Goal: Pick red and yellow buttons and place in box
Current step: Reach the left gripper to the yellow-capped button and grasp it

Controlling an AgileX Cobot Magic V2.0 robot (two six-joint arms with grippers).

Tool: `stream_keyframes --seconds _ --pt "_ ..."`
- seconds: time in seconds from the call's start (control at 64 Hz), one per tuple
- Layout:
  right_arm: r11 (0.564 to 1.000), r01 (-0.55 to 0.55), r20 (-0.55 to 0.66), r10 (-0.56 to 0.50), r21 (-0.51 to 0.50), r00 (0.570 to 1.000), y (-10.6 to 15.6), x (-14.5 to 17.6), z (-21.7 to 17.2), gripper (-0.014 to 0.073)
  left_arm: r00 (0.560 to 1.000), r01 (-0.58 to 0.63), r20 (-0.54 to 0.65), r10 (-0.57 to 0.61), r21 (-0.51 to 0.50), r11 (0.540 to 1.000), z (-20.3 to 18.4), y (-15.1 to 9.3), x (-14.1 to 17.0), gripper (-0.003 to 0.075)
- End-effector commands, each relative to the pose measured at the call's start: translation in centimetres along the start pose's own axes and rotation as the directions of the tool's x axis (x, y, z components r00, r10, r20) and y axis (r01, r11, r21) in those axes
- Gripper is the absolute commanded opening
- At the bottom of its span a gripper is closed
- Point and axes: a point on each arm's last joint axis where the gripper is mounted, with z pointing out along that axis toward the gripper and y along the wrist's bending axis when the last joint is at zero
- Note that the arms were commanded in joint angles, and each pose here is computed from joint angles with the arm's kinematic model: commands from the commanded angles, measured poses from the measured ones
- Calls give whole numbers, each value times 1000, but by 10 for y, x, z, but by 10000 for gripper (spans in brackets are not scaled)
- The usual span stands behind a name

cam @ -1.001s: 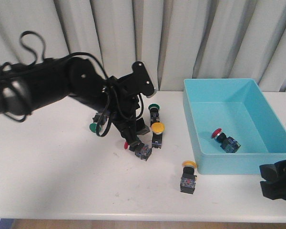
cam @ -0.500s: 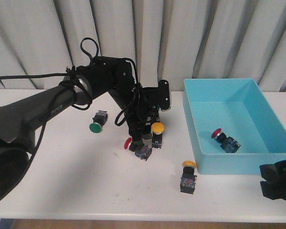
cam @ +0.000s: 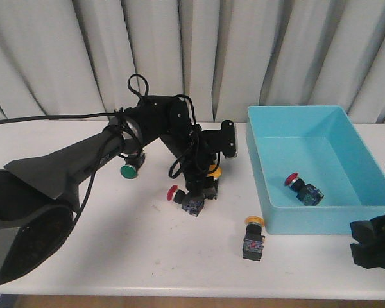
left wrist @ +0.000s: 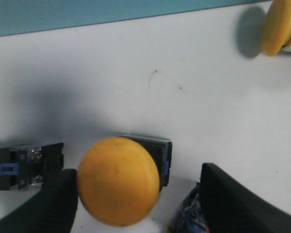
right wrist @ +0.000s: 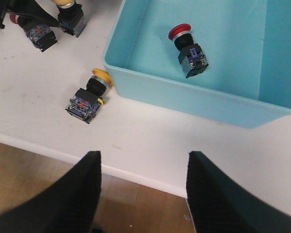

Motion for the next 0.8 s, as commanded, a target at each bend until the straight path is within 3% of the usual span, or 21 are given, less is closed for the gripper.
stream_keyframes --seconds 0.0,0.36,0.782 --pt "1000 8 88 -9 8 996 -1 -12 -6 370 994 -4 105 15 -110 994 -36 10 -23 507" --pt "1000 8 86 -9 8 996 -1 -11 -6 340 990 5 142 10 -103 995 -31 10 -25 487" --pt "1000 9 84 -10 8 996 -1 -11 -6 338 992 12 123 -4 -66 998 -38 7 -25 221"
